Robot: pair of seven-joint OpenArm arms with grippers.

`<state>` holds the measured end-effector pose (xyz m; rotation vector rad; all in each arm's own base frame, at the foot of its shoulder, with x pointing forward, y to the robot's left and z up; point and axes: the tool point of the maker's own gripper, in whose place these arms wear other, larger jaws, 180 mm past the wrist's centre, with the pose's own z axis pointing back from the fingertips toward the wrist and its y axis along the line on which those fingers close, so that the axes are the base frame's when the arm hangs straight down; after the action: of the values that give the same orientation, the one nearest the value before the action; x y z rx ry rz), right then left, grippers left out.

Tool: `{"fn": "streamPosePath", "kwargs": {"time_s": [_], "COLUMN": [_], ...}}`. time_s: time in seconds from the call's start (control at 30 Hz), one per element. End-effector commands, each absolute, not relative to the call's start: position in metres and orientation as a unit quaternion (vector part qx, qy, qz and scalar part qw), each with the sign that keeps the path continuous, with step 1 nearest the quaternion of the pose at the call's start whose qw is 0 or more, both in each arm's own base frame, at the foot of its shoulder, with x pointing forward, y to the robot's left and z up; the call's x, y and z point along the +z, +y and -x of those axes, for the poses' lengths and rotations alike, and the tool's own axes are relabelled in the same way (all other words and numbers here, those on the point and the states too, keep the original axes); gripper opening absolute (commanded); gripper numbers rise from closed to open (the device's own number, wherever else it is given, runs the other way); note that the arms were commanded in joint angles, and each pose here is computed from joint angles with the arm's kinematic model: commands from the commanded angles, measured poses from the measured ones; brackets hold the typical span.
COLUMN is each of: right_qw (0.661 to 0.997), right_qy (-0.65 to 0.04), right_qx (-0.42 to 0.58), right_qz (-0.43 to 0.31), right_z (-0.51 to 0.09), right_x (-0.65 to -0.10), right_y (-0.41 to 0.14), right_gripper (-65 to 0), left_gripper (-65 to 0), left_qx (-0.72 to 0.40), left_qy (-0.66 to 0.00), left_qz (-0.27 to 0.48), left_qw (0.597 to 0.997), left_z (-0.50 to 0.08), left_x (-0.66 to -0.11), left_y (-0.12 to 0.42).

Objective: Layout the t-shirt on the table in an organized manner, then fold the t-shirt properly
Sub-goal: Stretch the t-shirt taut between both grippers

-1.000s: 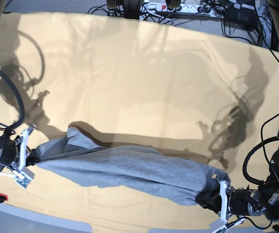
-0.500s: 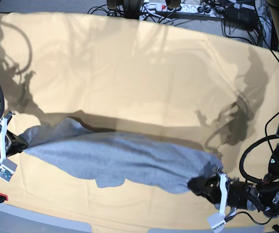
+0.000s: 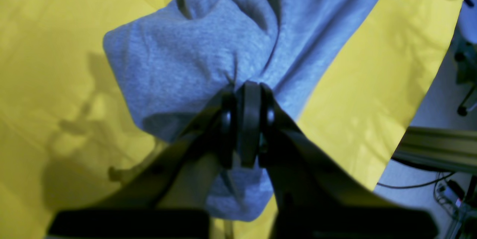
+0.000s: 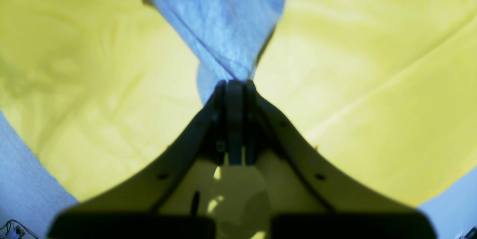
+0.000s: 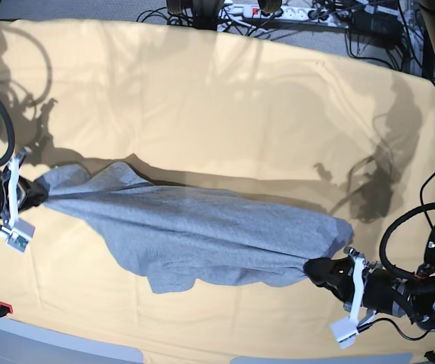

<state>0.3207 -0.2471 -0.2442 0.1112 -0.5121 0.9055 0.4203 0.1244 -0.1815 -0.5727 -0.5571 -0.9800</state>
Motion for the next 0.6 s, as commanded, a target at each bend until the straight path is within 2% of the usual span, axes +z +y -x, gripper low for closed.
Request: {"fn": "streamPosePath", "kwargs": {"time_s": [0.0,0.27,0.57], "right_qw": [0.861,0.863,0.870], "right_qy": [-0.266,-0.252,-0.228], "right_qx": [0.432,0.437,0.435], "right_qz": [-0.028,-0.037,-0.040], "right_z": [-0.328,-0.305,-0.274], "right_x": [-0.227,-0.243,-0.258], "right_y": [-0.256,-0.252,-0.255], "right_gripper": [-65.0,-65.0,-65.0], "left_gripper": [-65.0,-65.0,-65.0], "left_qx": [-0.463,-0.484,-0.493], "left_qy": [-0.289,-0.224,-0.188], "left_qz": [0.265,0.255,0.235], "left_qw": [0.795,0.807,0.816], "left_z": [-0.425,-0.374,-0.329], "left_x": [-0.158,-0.218,-0.235], "left_y": [0.126,0.140,0.172]}}
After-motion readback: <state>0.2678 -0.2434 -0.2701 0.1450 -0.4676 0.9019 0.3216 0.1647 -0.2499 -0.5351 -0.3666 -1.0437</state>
